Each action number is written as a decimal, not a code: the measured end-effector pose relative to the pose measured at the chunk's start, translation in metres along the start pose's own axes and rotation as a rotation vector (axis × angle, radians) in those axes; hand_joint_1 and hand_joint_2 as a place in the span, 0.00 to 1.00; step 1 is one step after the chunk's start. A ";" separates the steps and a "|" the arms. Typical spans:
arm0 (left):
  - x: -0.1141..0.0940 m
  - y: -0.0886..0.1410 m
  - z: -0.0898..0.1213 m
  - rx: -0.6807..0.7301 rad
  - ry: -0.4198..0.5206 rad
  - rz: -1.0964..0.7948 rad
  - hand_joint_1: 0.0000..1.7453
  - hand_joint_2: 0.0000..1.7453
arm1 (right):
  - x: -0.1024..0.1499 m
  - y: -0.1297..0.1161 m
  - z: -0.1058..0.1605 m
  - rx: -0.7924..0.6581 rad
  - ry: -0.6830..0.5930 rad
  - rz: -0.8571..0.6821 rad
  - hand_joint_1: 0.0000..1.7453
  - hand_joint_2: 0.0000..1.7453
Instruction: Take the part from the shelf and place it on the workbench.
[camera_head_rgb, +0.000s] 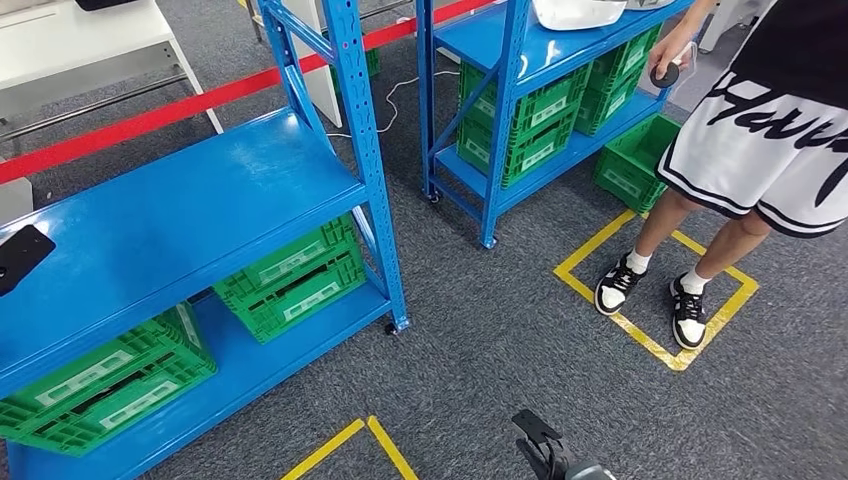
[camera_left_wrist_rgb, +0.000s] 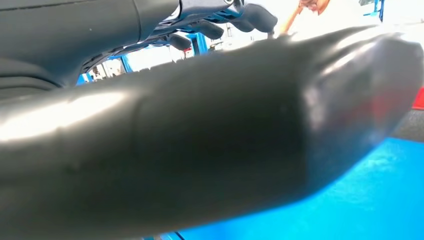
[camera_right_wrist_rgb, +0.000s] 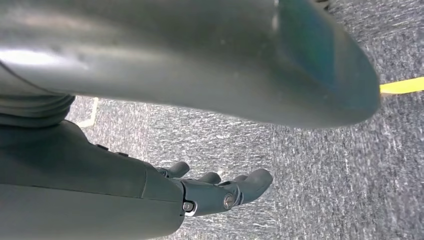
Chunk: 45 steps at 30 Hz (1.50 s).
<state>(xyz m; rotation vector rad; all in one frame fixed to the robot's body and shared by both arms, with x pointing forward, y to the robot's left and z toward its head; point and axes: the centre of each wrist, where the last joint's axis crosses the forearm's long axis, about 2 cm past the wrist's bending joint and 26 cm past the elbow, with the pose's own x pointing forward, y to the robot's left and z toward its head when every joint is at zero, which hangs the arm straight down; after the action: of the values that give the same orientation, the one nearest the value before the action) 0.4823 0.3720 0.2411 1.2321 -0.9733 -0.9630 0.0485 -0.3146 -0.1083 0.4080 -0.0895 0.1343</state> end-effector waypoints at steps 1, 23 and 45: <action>0.000 -0.001 0.000 -0.003 0.001 -0.001 0.00 0.00 | 0.000 0.000 0.000 0.000 0.000 0.000 0.00 0.00; 0.000 -0.002 0.001 -0.004 0.002 -0.004 0.00 0.00 | -0.002 0.004 -0.002 0.019 0.007 0.006 0.00 0.00; -0.002 -0.005 0.001 -0.011 -0.009 -0.018 0.00 0.00 | 0.001 0.003 -0.001 0.018 -0.031 0.005 0.00 0.00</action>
<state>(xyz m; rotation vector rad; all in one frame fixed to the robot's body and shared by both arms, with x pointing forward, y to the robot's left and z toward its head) 0.4802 0.3727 0.2358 1.2303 -0.9647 -0.9876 0.0491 -0.3110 -0.1083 0.4283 -0.1199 0.1337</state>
